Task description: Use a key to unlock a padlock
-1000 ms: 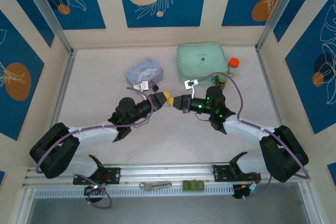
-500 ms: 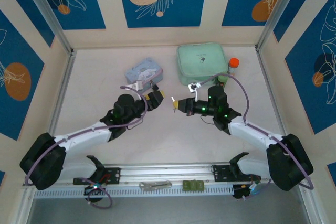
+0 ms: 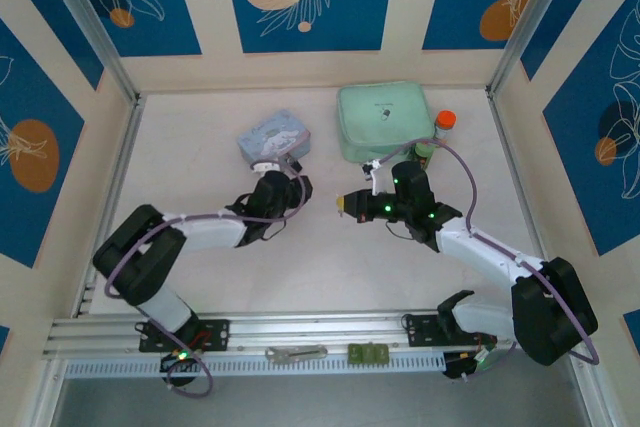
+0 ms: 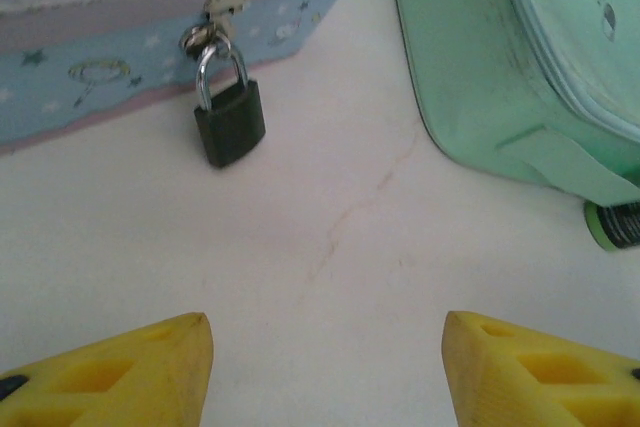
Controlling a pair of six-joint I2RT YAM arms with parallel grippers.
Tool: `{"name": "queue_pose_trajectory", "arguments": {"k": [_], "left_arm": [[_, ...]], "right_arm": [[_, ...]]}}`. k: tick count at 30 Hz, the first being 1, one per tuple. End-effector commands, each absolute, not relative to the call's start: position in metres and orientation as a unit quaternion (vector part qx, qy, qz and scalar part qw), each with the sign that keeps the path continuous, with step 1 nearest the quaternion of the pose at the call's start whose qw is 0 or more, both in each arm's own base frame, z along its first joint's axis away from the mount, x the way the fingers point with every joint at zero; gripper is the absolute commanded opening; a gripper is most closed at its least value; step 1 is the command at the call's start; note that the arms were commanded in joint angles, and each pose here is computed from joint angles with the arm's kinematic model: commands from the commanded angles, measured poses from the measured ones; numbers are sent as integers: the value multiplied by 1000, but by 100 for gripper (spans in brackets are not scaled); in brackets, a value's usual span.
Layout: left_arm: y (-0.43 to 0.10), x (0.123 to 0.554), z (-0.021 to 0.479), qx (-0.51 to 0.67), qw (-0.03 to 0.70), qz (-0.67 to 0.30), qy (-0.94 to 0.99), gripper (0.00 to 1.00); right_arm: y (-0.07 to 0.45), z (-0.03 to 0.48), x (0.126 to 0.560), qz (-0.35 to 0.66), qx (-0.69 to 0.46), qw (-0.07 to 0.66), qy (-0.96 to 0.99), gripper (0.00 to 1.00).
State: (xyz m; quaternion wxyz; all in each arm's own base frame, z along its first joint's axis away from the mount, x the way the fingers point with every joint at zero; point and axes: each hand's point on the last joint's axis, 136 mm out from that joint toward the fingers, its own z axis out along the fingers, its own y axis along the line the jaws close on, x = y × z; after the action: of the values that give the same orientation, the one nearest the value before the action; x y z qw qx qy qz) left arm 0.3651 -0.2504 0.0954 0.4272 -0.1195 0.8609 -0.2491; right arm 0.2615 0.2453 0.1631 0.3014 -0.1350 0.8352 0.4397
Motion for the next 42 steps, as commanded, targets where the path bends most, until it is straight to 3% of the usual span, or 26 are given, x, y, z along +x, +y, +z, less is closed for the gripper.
{"name": "queue_pose_trajectory", "arguments": {"k": [1, 14, 28, 32, 42], "left_arm": [[-243, 391, 92, -138, 455, -228, 850, 58], [-236, 458, 55, -199, 459, -195, 844, 50], [-244, 479, 23, -203, 436, -186, 857, 48], [-245, 483, 20, -198, 436, -199, 855, 40], [-248, 485, 29, -190, 439, -262, 838, 7]], "right_arm": [[242, 171, 265, 435, -140, 318, 830, 0], [233, 168, 269, 434, -133, 320, 832, 0], [222, 164, 280, 440, -115, 317, 832, 0], [223, 164, 281, 443, -114, 314, 832, 0], [225, 154, 285, 445, -109, 305, 835, 0]]}}
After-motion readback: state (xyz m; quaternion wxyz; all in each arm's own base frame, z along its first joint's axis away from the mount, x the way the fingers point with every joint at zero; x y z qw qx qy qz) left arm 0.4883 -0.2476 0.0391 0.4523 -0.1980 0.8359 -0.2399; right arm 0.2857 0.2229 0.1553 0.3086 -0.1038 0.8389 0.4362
